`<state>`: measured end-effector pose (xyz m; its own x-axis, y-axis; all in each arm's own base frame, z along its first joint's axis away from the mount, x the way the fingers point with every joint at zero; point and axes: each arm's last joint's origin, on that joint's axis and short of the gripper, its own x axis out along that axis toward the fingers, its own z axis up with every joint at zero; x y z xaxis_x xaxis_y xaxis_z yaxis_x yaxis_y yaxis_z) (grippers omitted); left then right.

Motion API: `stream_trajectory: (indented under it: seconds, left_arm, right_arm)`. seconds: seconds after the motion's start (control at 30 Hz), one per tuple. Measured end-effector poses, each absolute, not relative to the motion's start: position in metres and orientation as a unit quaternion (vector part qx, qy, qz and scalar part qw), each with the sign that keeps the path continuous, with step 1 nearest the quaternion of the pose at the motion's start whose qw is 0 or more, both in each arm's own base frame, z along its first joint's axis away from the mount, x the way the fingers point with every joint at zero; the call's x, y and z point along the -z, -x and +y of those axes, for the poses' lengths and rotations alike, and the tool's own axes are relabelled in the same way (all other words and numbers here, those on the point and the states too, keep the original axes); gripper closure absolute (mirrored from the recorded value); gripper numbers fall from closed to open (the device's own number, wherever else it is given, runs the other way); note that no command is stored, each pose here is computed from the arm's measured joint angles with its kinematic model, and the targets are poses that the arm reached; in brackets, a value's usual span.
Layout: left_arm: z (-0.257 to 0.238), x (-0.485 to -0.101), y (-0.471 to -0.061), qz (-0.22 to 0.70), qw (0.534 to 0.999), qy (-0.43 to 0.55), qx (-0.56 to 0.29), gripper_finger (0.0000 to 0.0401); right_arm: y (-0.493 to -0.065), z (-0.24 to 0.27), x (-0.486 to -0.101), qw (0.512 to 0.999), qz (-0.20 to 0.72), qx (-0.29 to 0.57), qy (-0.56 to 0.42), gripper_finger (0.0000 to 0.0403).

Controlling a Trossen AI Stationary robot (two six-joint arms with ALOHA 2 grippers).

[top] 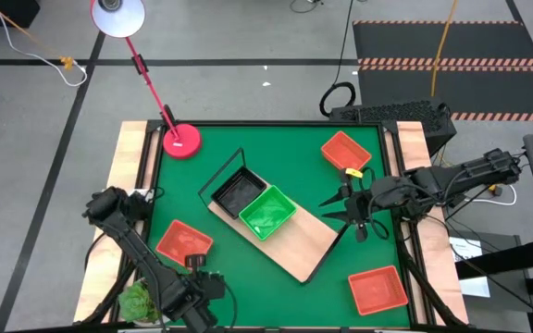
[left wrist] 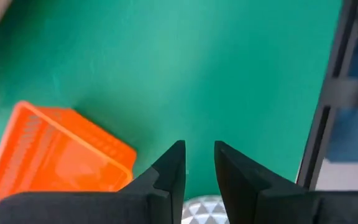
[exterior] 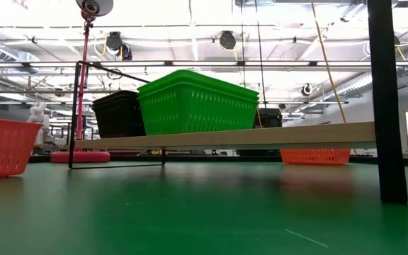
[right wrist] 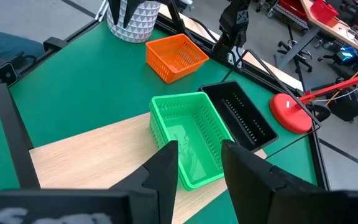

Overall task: Stack baskets on shelf by color
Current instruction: Put the middle orange bin on the shelf

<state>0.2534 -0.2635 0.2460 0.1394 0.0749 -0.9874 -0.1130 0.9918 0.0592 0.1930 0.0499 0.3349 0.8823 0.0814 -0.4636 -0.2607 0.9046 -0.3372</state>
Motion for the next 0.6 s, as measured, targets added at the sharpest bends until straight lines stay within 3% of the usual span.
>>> stream_trajectory:
  seconds: [0.13,0.4,0.6]
  left_arm:
    - [-0.261,-0.236,-0.247,0.676,0.734,-0.008,-0.061,0.0296]
    - [-0.242,-0.217,-0.241,0.715,0.69,-0.083,-0.071,0.0205]
    - [-0.226,-0.2,-0.241,0.743,0.656,-0.119,-0.056,0.0197]
  right_arm:
    - [-0.193,0.05,-0.335,0.949,0.225,-0.091,0.2,0.0286]
    - [-0.193,0.05,-0.335,0.949,0.225,-0.092,0.2,0.0286]
    - [-0.192,0.05,-0.334,0.947,0.231,-0.093,0.201,0.0286]
